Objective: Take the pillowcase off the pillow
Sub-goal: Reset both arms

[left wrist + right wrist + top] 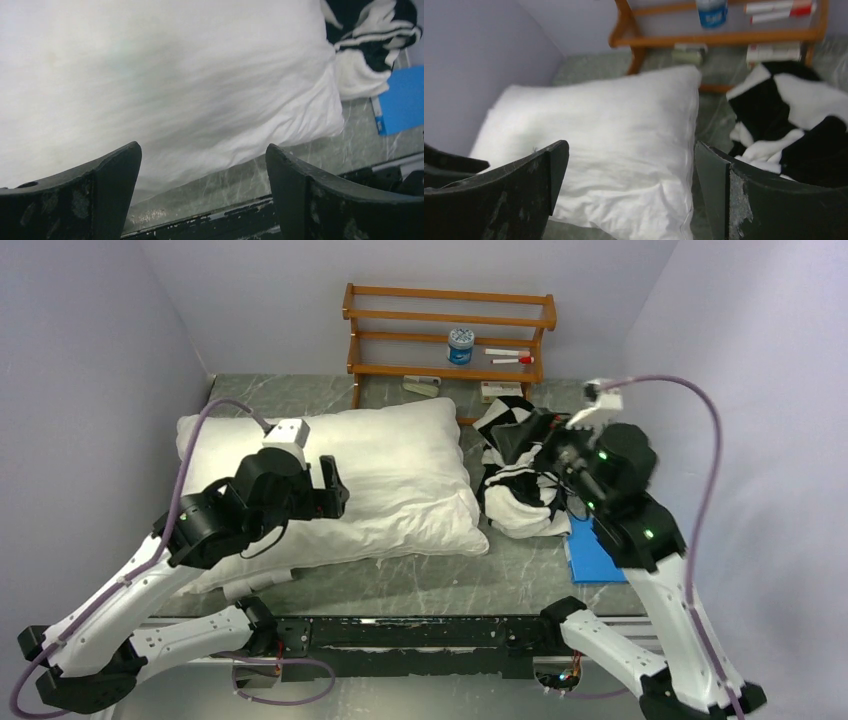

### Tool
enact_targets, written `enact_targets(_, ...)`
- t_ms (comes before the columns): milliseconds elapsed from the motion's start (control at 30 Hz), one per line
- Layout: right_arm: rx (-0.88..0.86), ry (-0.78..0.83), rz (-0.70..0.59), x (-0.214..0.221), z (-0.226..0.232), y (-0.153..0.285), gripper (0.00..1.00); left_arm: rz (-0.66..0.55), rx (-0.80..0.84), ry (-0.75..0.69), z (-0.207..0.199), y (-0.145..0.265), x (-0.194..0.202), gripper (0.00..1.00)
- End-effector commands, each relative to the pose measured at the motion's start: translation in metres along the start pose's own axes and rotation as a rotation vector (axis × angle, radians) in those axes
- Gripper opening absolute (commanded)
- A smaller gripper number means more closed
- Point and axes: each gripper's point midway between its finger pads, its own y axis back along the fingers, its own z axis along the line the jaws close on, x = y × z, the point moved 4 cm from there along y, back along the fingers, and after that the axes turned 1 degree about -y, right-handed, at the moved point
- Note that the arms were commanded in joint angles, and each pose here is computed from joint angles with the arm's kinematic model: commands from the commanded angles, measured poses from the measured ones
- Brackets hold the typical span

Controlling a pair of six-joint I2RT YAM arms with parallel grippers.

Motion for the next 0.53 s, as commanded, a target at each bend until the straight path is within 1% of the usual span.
enact_targets(0,0.0,0.084,-0.075,-0.019,-0.001,0.032,1.0,-0.106,-0.085,0.045,0.009,0.015,-0.029,0.98)
enact_targets(67,-0.001,0.105,-0.076,-0.021,-0.001,0.039,1.0,-0.128,-0.111,0.039,0.013,0.019,-0.037,0.98)
enact_targets(233,0.094,0.087,-0.077,-0.024,-0.012,0.048,1.0,-0.187,-0.166,0.027,0.022,0.035,-0.056,0.98)
enact_targets(400,0.087,0.089,-0.091,-0.024,-0.012,0.051,1.0,-0.216,-0.185,0.013,0.028,0.047,-0.062,0.98)
enact_targets(500,0.113,0.081,-0.064,-0.019,-0.016,0.047,1.0,-0.218,-0.185,0.021,0.03,0.049,-0.062,0.98)
